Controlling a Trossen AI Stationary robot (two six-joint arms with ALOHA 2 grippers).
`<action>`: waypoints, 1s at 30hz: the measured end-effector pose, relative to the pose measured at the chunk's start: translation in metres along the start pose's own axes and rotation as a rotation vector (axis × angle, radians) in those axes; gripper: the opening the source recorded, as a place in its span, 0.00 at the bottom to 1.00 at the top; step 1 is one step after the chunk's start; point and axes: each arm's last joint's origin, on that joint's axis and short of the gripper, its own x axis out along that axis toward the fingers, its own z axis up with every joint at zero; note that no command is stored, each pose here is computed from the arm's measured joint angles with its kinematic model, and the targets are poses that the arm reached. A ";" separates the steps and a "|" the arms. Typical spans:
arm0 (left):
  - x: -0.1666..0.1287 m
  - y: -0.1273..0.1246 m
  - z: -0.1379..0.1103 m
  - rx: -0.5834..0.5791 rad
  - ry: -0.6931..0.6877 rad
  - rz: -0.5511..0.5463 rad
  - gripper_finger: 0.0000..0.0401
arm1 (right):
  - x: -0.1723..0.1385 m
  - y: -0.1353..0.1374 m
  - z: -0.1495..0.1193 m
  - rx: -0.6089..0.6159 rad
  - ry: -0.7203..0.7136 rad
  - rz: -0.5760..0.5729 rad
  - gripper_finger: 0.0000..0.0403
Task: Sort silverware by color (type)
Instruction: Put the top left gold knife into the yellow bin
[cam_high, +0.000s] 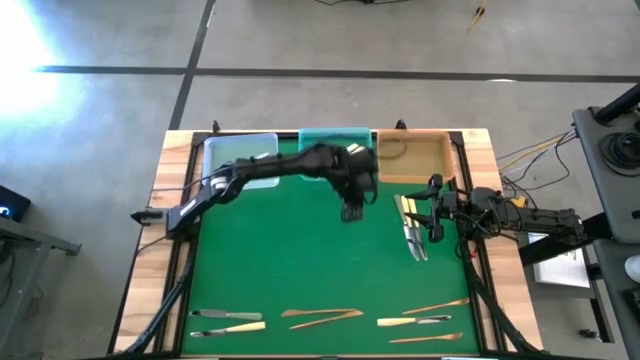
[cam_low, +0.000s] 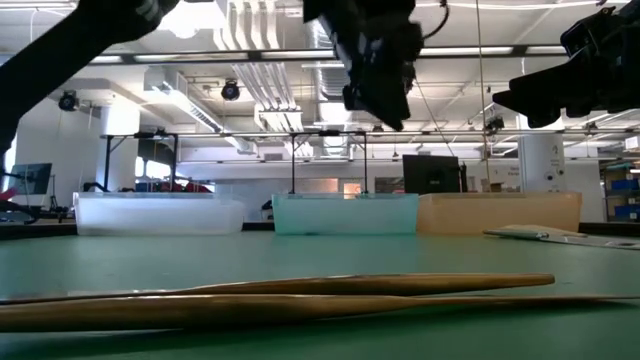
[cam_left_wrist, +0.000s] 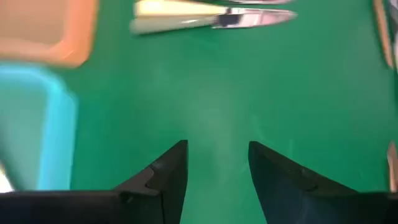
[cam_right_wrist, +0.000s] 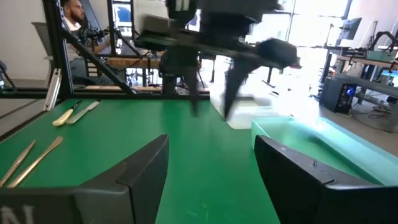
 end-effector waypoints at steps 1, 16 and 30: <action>0.001 -0.010 0.000 0.045 0.004 -0.008 0.37 | 0.000 0.000 0.000 0.000 0.000 0.000 0.57; 0.041 -0.104 -0.020 -0.182 0.186 0.011 0.36 | 0.000 0.000 0.000 0.000 0.000 0.000 0.57; 0.046 -0.249 -0.063 -0.313 0.231 -0.007 0.36 | 0.000 0.000 0.000 0.000 0.000 0.000 0.57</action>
